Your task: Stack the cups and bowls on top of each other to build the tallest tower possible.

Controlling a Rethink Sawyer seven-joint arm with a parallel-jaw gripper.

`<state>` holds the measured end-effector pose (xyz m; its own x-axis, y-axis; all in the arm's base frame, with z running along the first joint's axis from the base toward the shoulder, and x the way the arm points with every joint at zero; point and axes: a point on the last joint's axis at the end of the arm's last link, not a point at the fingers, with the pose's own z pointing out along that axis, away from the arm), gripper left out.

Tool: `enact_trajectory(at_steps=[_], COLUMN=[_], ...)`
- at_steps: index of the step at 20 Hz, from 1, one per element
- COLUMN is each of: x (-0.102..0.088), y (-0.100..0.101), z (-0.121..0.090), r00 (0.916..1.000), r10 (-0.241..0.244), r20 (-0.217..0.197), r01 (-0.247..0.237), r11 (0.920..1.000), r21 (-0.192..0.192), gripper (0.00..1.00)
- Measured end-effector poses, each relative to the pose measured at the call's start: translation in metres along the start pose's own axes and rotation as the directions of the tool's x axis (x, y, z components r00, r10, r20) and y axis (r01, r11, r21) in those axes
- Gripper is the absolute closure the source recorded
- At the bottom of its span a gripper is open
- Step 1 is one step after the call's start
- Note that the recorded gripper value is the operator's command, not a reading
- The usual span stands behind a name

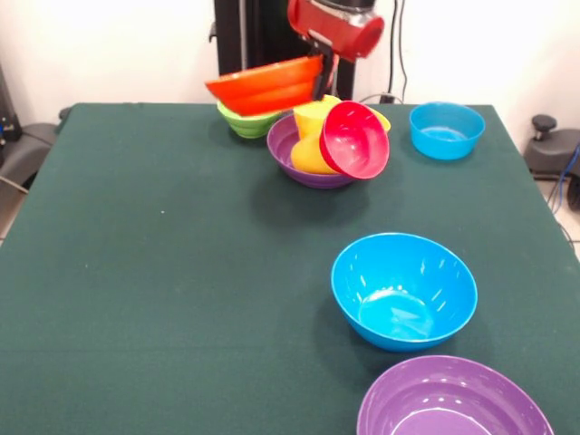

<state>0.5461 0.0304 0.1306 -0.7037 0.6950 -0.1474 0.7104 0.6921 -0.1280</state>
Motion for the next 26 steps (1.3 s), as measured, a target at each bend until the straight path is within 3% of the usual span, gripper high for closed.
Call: enact_trajectory(at_steps=[5,9,13,18,26], x=[-0.014,-0.027,-0.033,-0.036,-0.033], y=[-0.023,-0.049,-0.061,-0.061,-0.052], z=[-0.027,-0.057,-0.072,-0.085,-0.082], r00=[0.9974,0.9885,0.9827,0.9817,0.9787], r10=[0.055,0.115,0.143,0.155,0.162], r20=[-0.046,-0.098,-0.117,-0.111,-0.126], r01=[-0.053,-0.108,-0.134,-0.148,-0.156], r11=[0.9980,0.9914,0.9873,0.9865,0.9860], r21=[0.033,0.073,0.086,0.071,0.059], gripper=[1.00,1.00,1.00,1.00,1.00])
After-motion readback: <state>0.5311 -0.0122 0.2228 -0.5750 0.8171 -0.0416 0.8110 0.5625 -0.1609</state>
